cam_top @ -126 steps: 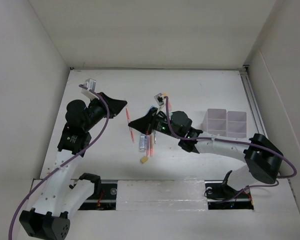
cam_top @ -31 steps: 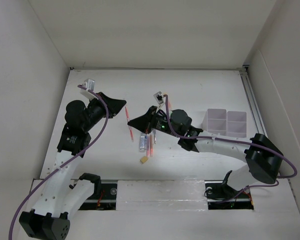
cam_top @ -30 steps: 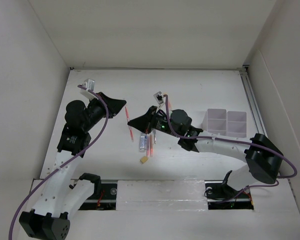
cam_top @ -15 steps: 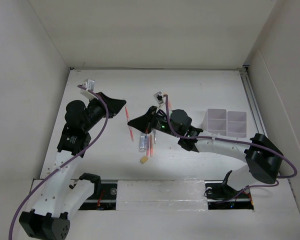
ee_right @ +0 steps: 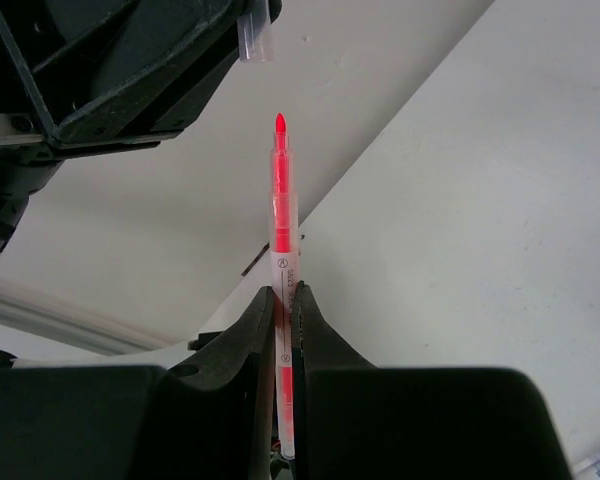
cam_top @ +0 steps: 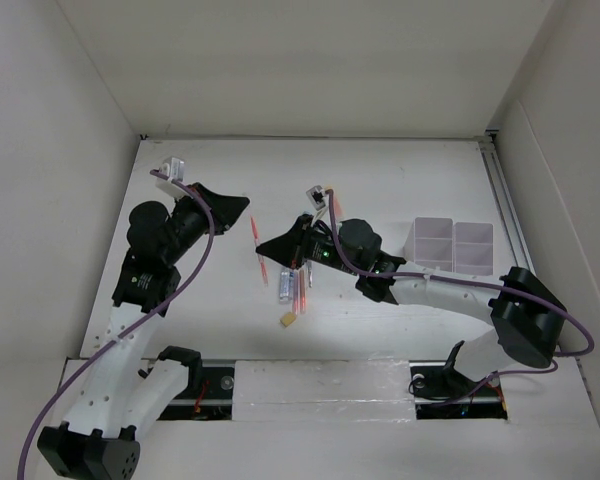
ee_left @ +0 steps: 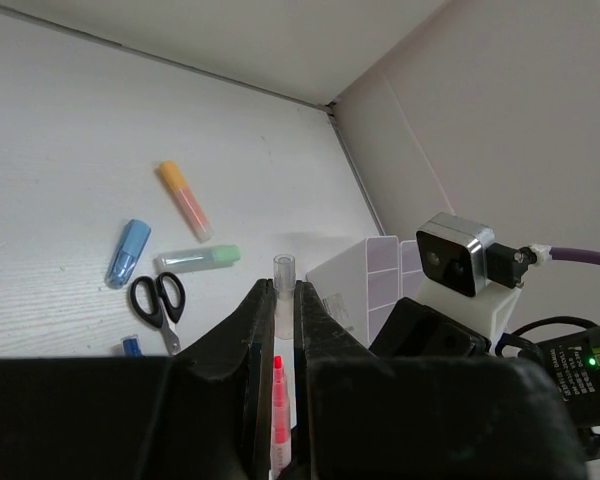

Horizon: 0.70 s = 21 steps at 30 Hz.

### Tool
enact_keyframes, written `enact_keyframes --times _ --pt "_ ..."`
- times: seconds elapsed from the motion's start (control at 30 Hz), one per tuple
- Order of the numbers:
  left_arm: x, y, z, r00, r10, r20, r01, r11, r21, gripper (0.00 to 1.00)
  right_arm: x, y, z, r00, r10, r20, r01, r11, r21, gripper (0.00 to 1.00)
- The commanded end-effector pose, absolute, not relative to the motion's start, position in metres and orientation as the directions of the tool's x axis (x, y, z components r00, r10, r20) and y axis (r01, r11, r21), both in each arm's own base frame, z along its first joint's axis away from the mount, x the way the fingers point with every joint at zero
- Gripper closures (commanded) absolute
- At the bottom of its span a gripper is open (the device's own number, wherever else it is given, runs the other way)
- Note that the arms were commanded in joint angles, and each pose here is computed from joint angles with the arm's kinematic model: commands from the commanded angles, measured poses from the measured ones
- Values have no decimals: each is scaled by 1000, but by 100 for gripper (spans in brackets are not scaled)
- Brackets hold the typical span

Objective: Sort the stationery into containers
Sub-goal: Close the pen cap on the pen.

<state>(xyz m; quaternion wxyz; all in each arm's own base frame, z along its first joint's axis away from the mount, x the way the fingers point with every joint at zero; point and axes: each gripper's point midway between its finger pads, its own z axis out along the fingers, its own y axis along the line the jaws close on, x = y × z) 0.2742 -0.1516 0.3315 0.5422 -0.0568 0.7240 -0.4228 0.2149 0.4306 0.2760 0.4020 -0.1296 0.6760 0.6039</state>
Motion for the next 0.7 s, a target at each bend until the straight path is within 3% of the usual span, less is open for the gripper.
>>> enact_keyframes --times 0.0,0.67 --pt "270 -151 359 -347 -554 -757 433 621 -653 100 221 433 298 -617 354 -703 -681 208 703 100" --pt "268 -152 347 -368 -547 -752 426 620 -659 100 224 432 319 -589 370 -718 -707 193 680 100"
